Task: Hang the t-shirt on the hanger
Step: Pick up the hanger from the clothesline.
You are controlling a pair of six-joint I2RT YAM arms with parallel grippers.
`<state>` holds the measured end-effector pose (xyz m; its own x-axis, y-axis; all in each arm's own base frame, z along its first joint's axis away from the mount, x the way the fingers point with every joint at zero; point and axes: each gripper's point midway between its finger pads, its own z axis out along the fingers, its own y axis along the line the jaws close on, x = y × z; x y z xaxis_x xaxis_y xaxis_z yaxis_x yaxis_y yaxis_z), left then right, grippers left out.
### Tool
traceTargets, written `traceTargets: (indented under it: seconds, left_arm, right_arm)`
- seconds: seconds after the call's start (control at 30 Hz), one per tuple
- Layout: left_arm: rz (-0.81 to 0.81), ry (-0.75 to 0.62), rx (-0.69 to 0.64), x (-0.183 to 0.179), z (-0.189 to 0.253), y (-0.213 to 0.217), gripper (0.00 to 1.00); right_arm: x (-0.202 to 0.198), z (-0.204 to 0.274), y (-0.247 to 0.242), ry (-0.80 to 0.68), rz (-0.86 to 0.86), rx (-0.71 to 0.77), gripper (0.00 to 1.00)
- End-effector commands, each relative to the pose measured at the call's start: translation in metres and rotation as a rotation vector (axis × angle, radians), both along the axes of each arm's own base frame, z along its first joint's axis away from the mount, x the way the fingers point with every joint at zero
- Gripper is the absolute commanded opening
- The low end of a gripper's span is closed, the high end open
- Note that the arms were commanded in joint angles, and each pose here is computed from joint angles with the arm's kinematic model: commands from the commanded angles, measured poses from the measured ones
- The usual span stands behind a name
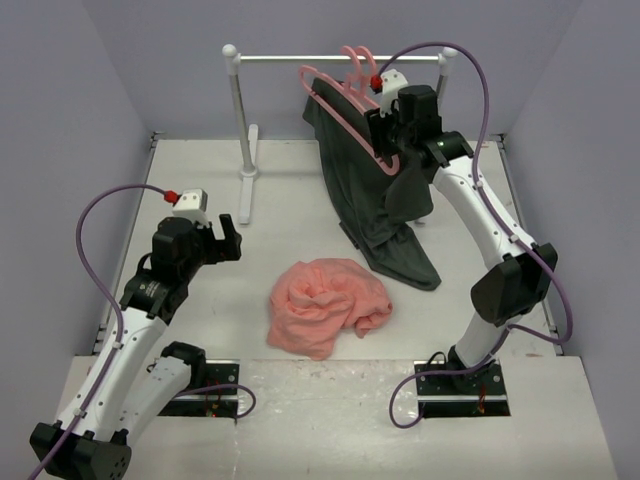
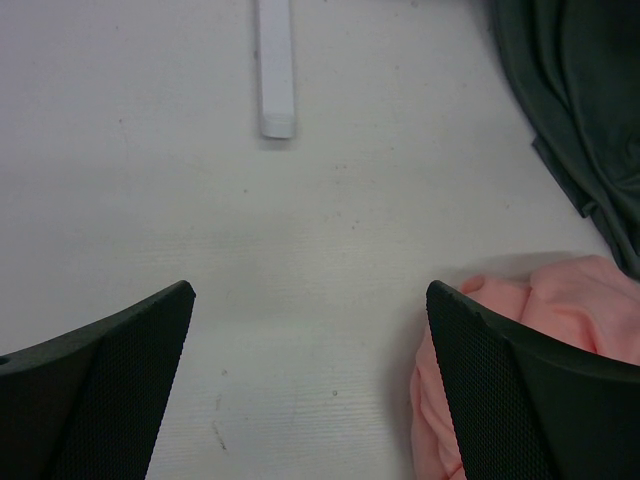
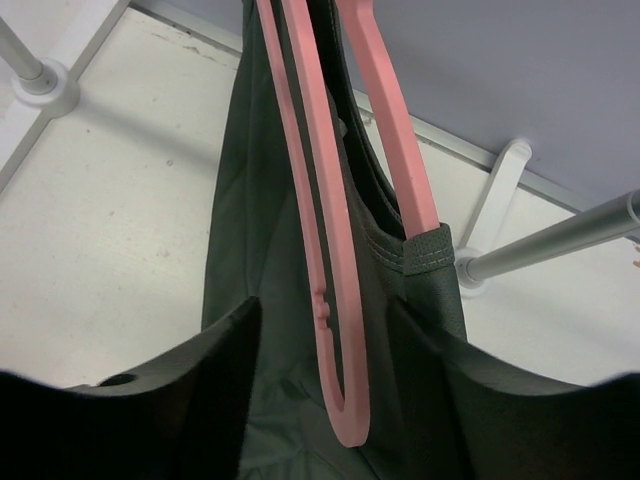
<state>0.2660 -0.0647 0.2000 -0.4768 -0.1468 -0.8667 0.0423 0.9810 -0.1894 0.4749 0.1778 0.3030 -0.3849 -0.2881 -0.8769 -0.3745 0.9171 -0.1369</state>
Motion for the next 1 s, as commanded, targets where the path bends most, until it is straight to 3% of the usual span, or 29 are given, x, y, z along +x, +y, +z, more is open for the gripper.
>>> traceTargets:
  seconds: [0.0,0.07,0.33,0.57,0.77,0.87,0.97]
  left_arm:
    - [-0.018,-0.043,0.001,0.005,0.009,-0.002,1.0]
    - [-0.021,-0.04,0.0,0.005,0.008,-0.002,1.0]
    - [-0.031,-0.038,-0.002,0.005,0.007,-0.004,1.0]
    - [-0.032,-0.038,-0.003,0.005,0.007,-0.004,1.0]
    - [-0.035,-0.038,-0.004,0.005,0.007,-0.005,1.0]
    - [-0.035,-0.041,-0.005,0.005,0.008,-0.005,1.0]
    - [-0.031,-0.05,-0.005,0.004,0.01,-0.004,1.0]
  right_arm:
    - [0.005,0.0,0.003,0.013,0.039,0.02,0.47]
    - [0.003,-0.008,0.008,0.043,0.065,0.036,0.34]
    - [-0.006,-0.016,0.024,0.142,0.183,0.193,0.37]
    - [-0.008,-0.03,0.031,0.199,0.207,0.209,0.22]
    - [-0.005,-0.034,0.035,0.221,0.211,0.223,0.21]
    - [-0.002,-0.038,0.039,0.237,0.221,0.23,0.26]
    - [0.003,-0.04,0.04,0.246,0.21,0.228,0.11]
